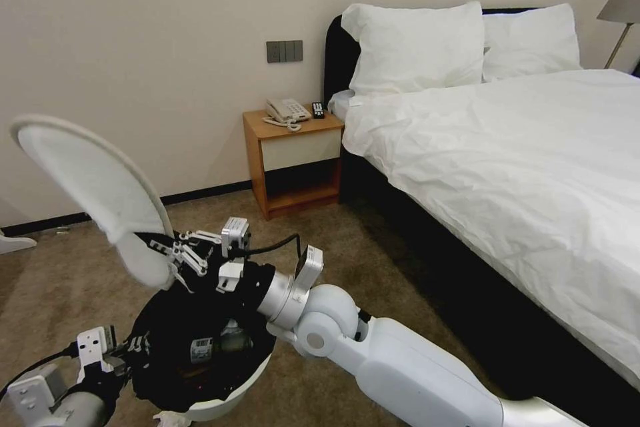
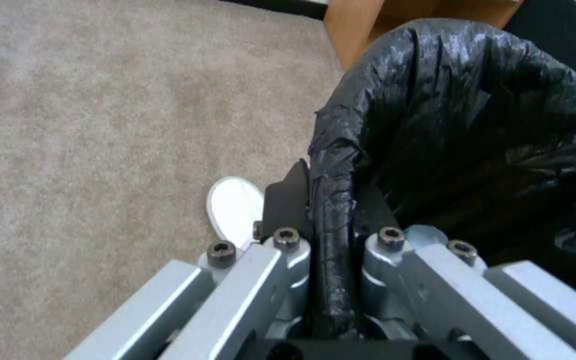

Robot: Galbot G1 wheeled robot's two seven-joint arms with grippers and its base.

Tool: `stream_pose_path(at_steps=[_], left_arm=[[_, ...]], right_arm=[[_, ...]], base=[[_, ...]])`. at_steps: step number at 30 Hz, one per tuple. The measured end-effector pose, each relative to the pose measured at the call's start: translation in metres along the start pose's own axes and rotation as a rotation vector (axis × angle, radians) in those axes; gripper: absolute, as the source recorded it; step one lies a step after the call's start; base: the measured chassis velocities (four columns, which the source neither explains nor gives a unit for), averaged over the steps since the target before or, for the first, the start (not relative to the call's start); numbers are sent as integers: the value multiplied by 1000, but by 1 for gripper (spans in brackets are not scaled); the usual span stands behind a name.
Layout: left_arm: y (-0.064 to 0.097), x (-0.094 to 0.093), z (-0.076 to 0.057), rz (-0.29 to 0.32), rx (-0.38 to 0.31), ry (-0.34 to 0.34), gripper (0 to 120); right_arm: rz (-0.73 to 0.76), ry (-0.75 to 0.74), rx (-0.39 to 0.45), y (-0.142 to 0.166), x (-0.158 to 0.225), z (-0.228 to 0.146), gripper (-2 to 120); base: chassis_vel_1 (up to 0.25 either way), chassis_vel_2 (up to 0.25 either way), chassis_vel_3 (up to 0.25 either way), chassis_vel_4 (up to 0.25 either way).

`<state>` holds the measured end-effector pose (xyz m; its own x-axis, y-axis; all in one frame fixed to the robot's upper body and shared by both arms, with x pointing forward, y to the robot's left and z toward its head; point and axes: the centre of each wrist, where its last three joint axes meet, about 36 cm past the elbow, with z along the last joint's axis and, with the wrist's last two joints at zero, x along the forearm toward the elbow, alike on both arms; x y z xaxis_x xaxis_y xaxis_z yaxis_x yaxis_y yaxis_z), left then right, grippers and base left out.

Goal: Pick up the trash bin, then pick up the garbage from the floor and place it into the trash bin.

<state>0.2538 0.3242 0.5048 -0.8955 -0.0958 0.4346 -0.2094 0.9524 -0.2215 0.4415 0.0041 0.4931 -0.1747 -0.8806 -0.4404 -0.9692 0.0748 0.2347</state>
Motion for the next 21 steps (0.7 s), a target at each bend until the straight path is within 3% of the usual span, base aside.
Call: stream_pose_path(at_steps=[21], left_arm=[[-1, 2, -2, 6, -1, -4, 4]], right_arm=[[134, 84, 27, -23, 47, 27, 2]], base=[[0, 0, 0, 0]])
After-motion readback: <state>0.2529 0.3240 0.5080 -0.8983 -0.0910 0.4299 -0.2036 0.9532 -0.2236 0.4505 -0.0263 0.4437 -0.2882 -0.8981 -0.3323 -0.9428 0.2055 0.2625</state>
